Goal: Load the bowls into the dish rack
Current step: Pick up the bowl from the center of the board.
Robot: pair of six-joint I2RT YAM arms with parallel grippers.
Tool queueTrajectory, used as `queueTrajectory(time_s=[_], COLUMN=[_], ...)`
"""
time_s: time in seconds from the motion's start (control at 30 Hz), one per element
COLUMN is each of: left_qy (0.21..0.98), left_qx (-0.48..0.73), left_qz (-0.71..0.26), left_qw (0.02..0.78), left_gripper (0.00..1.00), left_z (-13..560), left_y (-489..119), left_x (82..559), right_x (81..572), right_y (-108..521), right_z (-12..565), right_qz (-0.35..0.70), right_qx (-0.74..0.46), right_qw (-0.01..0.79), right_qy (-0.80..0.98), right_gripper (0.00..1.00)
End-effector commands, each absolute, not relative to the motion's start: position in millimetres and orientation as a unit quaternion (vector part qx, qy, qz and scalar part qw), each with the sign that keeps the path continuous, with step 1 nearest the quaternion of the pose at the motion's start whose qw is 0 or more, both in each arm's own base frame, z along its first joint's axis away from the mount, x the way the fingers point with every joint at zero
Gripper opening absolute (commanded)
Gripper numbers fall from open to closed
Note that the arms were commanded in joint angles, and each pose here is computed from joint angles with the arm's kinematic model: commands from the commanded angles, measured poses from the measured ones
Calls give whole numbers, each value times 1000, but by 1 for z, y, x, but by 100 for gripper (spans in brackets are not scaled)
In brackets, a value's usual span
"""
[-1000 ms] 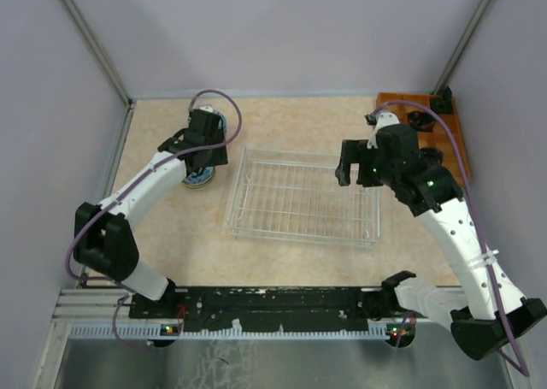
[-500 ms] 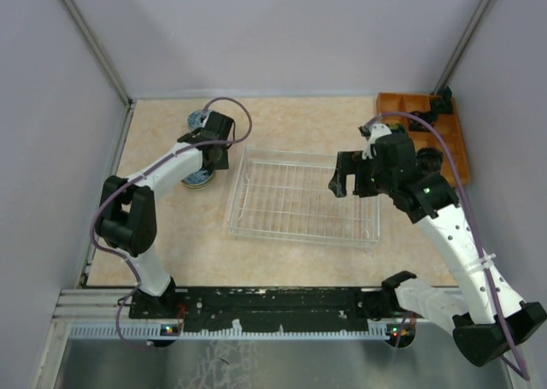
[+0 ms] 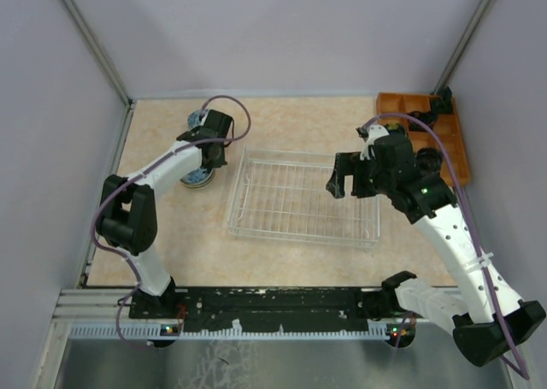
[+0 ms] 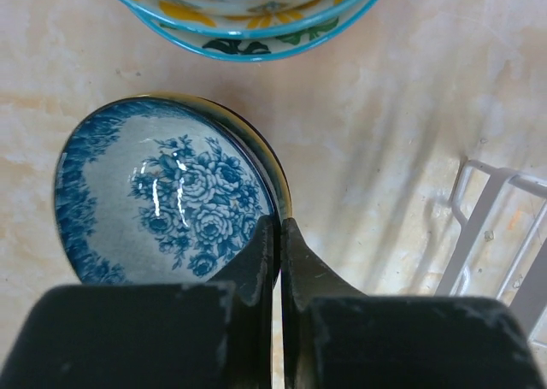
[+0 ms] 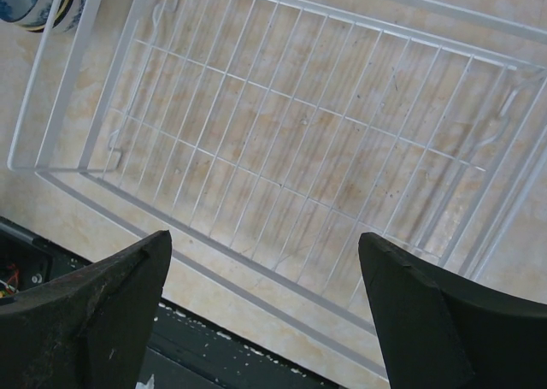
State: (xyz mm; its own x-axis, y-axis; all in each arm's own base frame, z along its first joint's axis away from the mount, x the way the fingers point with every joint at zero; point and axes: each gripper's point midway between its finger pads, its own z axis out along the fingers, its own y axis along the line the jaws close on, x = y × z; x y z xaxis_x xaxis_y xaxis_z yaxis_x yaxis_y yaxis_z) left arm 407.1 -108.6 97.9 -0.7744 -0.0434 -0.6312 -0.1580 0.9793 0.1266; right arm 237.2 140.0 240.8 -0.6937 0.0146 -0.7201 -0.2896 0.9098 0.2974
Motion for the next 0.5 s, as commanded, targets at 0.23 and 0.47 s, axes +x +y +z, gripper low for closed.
queueTrajectory(time_s=[0.23,0.47], left_qy=[899,846], left_qx=[-82,-48], left_qz=[40,-126], left_qw=[428,516], left_gripper=[0,0], left_z=[216,315], left_y=[-103,-140], left_x=[403,379], right_x=[239,238], right_y=[147,141], right_z=[260,274], right_qz=[219,209], right_qx=[-81,-85], right_qw=[408,419], right_qy=[883,879], right_gripper=[91,91])
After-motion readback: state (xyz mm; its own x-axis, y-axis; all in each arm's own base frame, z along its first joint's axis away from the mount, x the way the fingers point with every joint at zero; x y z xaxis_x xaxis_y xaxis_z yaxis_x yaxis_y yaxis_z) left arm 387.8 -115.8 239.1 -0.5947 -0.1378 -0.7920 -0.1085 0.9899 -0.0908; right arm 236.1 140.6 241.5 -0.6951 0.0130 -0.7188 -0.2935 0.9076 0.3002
